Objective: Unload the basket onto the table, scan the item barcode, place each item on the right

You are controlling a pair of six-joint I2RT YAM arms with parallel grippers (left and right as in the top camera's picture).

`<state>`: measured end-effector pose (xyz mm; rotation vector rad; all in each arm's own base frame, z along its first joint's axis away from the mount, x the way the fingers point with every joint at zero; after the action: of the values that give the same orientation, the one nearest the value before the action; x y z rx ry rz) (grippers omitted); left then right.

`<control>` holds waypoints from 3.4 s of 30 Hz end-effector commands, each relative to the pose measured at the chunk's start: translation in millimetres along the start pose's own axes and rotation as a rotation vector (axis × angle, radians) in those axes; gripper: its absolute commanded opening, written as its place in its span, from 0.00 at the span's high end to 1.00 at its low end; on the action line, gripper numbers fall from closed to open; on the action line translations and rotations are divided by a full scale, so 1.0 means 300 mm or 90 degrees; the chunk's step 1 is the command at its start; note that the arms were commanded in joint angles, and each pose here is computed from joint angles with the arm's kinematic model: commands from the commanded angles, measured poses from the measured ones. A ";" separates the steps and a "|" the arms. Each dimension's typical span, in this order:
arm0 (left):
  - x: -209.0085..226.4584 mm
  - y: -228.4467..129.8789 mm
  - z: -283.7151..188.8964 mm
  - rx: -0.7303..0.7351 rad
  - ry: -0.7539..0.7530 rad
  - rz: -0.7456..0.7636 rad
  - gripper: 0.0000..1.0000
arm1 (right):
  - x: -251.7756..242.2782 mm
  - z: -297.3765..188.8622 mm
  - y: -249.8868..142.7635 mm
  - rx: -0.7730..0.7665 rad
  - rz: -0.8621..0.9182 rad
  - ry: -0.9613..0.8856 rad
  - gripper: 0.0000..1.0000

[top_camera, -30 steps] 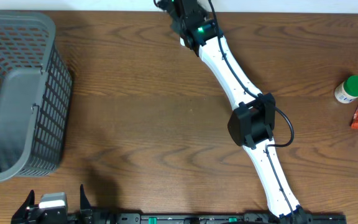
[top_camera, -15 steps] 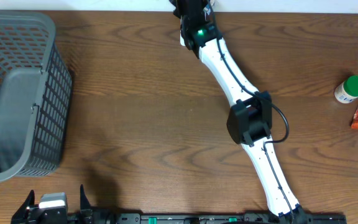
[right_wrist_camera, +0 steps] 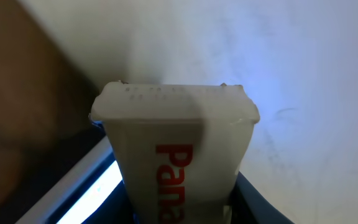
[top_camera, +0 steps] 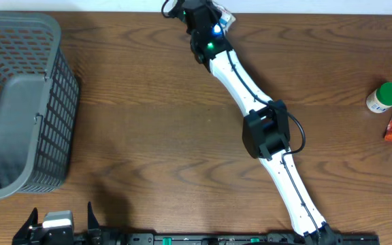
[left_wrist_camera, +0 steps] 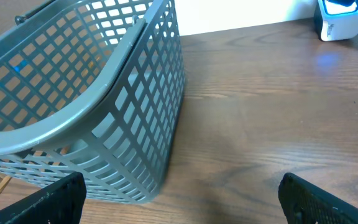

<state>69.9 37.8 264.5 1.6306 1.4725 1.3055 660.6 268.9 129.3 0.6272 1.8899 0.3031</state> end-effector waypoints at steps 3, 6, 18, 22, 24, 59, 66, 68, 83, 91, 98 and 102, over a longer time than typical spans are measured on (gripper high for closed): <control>-0.001 -0.001 -0.002 -0.005 -0.002 0.008 0.01 | -0.192 -0.149 0.007 0.043 0.134 0.013 0.73; -0.001 -0.001 -0.002 -0.005 -0.002 0.008 0.01 | -0.208 -0.169 -0.128 0.136 0.183 0.046 0.77; -0.001 -0.001 -0.002 -0.005 -0.002 0.008 0.01 | -0.226 -0.253 -0.770 0.515 0.284 0.200 0.80; -0.001 -0.001 -0.002 -0.005 -0.002 0.008 0.01 | -0.334 -0.234 -0.983 0.577 0.346 0.178 0.78; -0.001 -0.001 -0.002 -0.005 -0.002 0.008 0.01 | -0.377 -0.222 -1.092 0.596 0.398 0.178 0.77; -0.001 -0.001 -0.002 -0.005 -0.002 0.008 0.01 | -1.200 -1.083 -0.407 -0.023 0.675 0.121 0.01; -0.001 -0.001 -0.002 -0.005 -0.002 0.008 0.01 | -1.061 -1.532 -0.229 -0.097 0.611 0.186 0.01; -0.001 -0.001 -0.002 -0.005 -0.002 0.008 0.01 | -1.064 -1.598 -0.266 -0.079 0.633 0.150 0.01; -0.001 -0.001 -0.002 -0.005 -0.002 0.008 0.01 | -1.134 -2.229 -0.687 -0.170 0.865 -0.049 0.01; -0.001 -0.001 -0.002 -0.005 -0.002 0.008 0.01 | -1.163 -2.405 -0.813 -0.256 0.905 -0.118 0.01; -0.001 -0.001 -0.002 -0.005 -0.002 0.008 0.01 | -1.155 -2.370 -0.841 -0.199 0.849 -0.155 0.01; -0.001 -0.001 -0.002 -0.005 -0.002 0.008 0.01 | -1.171 -2.360 -0.824 -0.199 0.859 -0.178 0.01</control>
<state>69.9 37.8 264.5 1.6306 1.4725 1.3055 34.2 -74.0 562.8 1.5408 0.8824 1.3107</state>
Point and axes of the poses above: each gripper's point midway between its finger pads, its own z axis out along the fingers, its own x axis along the line the jaws close on, y = z × x, the point moved 1 cm from there along -z, back along the fingers, and after that the axes turned 4 degrees about z, right-handed, at the moved point
